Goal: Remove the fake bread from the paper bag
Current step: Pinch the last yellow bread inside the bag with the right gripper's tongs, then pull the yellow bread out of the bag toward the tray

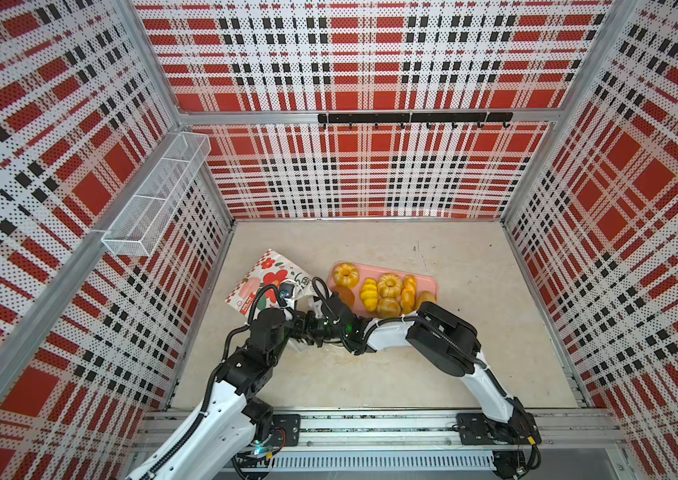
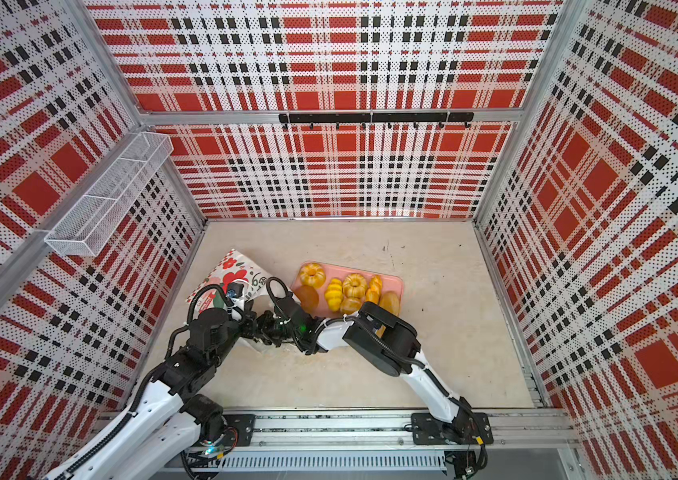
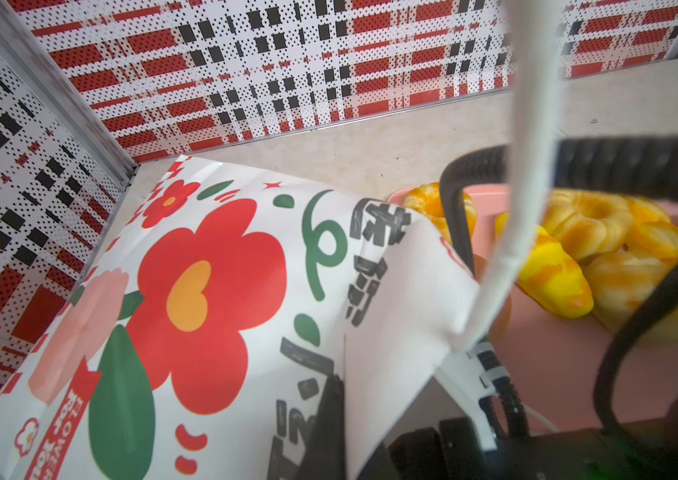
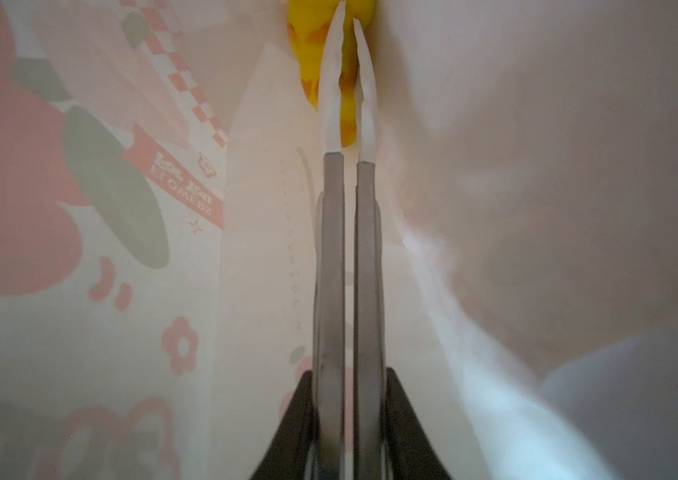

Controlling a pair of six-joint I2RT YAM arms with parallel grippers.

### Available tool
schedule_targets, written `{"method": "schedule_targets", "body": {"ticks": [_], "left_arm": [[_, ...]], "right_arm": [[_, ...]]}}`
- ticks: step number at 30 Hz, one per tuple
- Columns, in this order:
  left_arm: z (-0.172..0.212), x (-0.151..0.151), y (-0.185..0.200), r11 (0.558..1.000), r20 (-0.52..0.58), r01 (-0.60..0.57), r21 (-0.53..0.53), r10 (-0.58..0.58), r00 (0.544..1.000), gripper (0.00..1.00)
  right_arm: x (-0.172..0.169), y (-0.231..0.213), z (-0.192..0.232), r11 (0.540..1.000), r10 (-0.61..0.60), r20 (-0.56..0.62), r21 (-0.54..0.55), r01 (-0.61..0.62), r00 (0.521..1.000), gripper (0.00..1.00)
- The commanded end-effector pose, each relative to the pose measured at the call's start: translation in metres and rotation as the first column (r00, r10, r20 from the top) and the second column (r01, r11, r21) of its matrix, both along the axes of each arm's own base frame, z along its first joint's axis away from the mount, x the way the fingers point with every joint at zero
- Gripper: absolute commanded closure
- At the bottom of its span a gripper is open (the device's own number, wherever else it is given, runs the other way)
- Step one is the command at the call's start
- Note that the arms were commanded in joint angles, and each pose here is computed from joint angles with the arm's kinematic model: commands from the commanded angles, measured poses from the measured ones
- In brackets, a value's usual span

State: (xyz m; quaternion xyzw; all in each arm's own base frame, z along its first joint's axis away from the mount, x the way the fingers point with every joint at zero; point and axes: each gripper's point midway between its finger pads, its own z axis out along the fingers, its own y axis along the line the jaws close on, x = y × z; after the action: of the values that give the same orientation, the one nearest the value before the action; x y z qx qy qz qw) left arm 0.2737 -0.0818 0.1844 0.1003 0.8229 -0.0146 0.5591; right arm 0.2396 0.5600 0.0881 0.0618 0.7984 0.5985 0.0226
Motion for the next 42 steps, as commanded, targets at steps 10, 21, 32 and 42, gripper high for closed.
{"method": "schedule_targets", "body": {"ticks": [10,21,32,42], "left_arm": [[0.005,0.000,0.001,0.997,0.056,-0.046,-0.067,0.050,0.997,1.00],[0.011,0.000,0.012,0.990,0.082,-0.113,-0.079,0.120,0.989,1.00],[0.026,0.017,0.018,0.979,0.129,-0.196,-0.056,0.202,0.971,1.00],[0.038,0.043,0.041,0.943,0.165,-0.330,-0.045,0.332,0.929,1.00]], "right_arm": [[-0.043,-0.073,0.060,0.999,-0.037,0.165,-0.020,0.041,0.986,1.00],[-0.072,-0.111,0.075,0.994,-0.016,0.202,-0.101,0.037,0.979,1.00],[-0.093,-0.164,0.096,0.969,-0.011,0.278,-0.233,0.079,0.960,1.00],[-0.119,-0.205,0.123,0.959,-0.024,0.286,-0.264,0.103,0.958,1.00]]}}
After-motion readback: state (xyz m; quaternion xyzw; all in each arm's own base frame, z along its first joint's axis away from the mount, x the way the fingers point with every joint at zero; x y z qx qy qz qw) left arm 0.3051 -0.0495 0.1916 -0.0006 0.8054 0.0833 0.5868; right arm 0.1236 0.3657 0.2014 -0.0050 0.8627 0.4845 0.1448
